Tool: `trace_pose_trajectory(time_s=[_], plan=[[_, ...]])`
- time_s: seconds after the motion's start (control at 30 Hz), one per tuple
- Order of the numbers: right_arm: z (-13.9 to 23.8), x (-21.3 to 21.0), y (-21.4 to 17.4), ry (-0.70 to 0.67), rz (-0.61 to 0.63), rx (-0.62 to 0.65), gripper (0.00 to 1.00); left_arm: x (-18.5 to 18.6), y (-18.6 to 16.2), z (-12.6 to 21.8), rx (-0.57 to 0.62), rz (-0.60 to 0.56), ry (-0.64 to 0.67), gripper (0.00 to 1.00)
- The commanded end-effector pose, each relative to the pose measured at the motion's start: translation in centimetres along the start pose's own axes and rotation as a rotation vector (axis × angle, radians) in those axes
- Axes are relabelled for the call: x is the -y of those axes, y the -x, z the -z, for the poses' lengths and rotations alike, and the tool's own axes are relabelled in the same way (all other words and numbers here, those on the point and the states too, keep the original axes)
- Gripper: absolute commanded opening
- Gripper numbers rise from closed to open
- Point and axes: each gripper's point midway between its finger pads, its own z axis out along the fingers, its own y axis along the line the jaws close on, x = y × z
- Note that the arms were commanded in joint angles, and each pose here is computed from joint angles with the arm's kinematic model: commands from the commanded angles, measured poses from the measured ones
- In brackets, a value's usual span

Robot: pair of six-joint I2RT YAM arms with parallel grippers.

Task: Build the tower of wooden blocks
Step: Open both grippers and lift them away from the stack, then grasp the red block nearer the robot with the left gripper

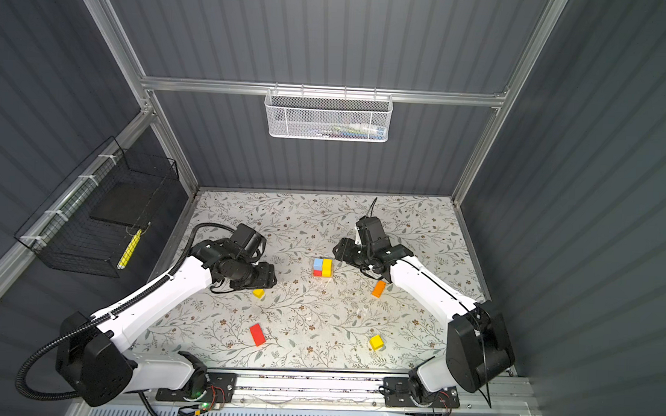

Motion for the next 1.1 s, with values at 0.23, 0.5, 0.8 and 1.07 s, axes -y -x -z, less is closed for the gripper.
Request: trace_pose_trajectory(time_s=[0.23,0.5,0.8,1.07], plan=[[1.1,1.0,-0.3,-0.023,0.006,0.040,0.64,-1.7,-8.6,-2.5,-0.198,0.080,0.123,0.79],[2.2,1.6,-0.4,-0.040,0.004,0.074,0.65,-4.2,-12.0,-3.7,-0.261,0.161,0.171,0.81],[2.3,2.1,-0.8,-0.051,-0.005,0.075,0.65,-3.2,-11.6,-6.8,-0.268,0.171,0.137,0.80],[2.5,2.4,-0.8,-0.065,-0.007,0.080,0.65,-3.9,-11.7,-8.5,-0.286,0.179,0.189,0.67]])
